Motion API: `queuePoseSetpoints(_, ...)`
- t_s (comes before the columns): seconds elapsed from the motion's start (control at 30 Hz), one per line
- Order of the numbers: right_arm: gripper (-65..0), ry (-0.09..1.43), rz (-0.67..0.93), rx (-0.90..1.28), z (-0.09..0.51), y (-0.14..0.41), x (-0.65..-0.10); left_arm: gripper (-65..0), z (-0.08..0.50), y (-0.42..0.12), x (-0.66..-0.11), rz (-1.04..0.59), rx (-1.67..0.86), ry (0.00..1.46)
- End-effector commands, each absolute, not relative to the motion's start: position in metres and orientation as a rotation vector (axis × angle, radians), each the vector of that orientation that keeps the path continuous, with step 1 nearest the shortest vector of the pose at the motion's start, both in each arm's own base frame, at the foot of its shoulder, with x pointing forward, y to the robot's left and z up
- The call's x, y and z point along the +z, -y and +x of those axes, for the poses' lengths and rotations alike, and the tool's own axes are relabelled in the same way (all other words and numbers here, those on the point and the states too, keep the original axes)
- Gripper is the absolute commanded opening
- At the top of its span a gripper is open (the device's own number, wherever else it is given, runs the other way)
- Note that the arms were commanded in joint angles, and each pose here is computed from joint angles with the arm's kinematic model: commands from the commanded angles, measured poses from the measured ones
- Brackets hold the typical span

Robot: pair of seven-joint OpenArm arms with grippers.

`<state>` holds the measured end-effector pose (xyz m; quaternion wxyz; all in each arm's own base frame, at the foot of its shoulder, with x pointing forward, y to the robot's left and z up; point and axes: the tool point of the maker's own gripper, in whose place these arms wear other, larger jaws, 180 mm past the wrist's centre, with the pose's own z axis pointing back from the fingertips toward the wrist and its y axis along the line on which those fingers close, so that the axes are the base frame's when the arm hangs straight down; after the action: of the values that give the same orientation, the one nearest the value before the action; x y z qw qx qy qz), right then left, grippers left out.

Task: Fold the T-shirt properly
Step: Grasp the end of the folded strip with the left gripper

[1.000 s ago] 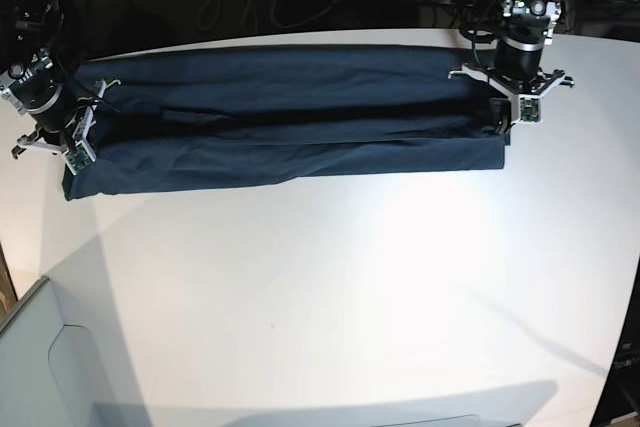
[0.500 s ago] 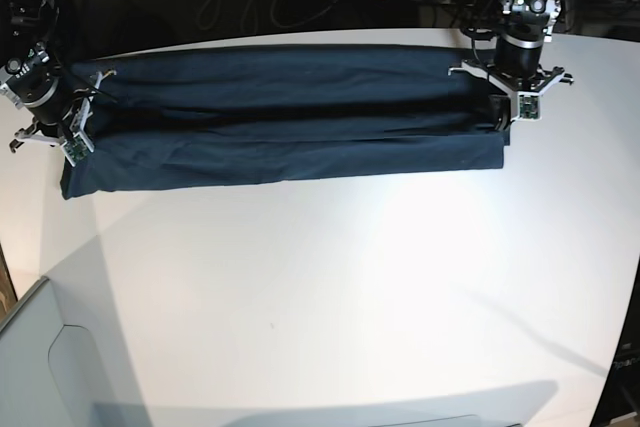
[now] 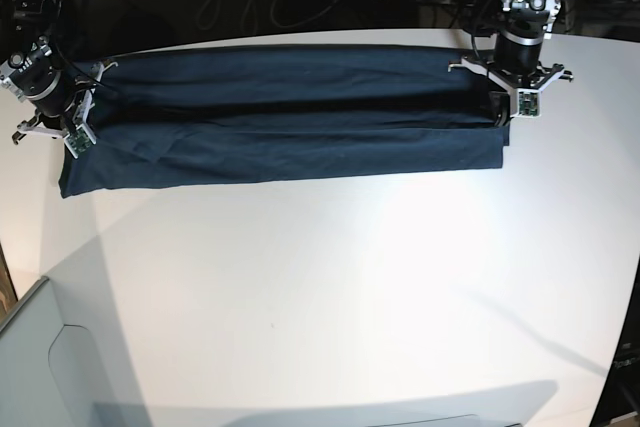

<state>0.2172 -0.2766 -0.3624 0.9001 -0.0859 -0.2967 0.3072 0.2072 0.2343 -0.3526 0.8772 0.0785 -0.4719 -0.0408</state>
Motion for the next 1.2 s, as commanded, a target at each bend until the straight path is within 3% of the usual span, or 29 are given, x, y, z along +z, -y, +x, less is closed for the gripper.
queuePoseSetpoints(0.0, -54.3, 0.633, -0.188, 0.667, 0.222, 0.278, -0.354, -65.0, 0.21, -0.236, -0.344, 0.175, -0.092, 1.013)
queuePoseSetpoints(0.13, -34.3, 0.641, -0.192, 0.67, 0.223, 0.278, -0.351, -65.0, 0.208, -0.236, -0.345, 0.175, -0.093, 1.009)
queuePoseSetpoints(0.23, -24.8, 0.663, -0.226, 0.654, 0.223, 0.288, -0.339, -65.0, 0.208, -0.236, -0.345, 0.172, -0.091, 1.009)
queuePoseSetpoints(0.47, -24.1, 0.77, -0.297, 0.569, 0.238, 0.299, -0.307, -64.2, 0.208, -0.237, -0.344, 0.177, -0.09, 1.011)
queuePoseSetpoints(0.7, -24.1, 0.81, -0.233, 0.548, 0.25, 0.276, -0.315, -30.0, 0.204, -0.236, -0.345, 0.177, -0.095, 1.003)
queuePoseSetpoints(0.8, -24.1, 0.775, -0.161, 0.58, 0.25, 0.257, -0.336, -21.7, 0.204, -0.24, -0.344, 0.19, -0.087, 1.004)
queuePoseSetpoints(1.17, -24.1, 0.654, -0.025, 0.502, 0.228, 0.246, -0.394, -20.8, 0.205, -0.283, -0.362, 0.26, 0.006, 0.963)
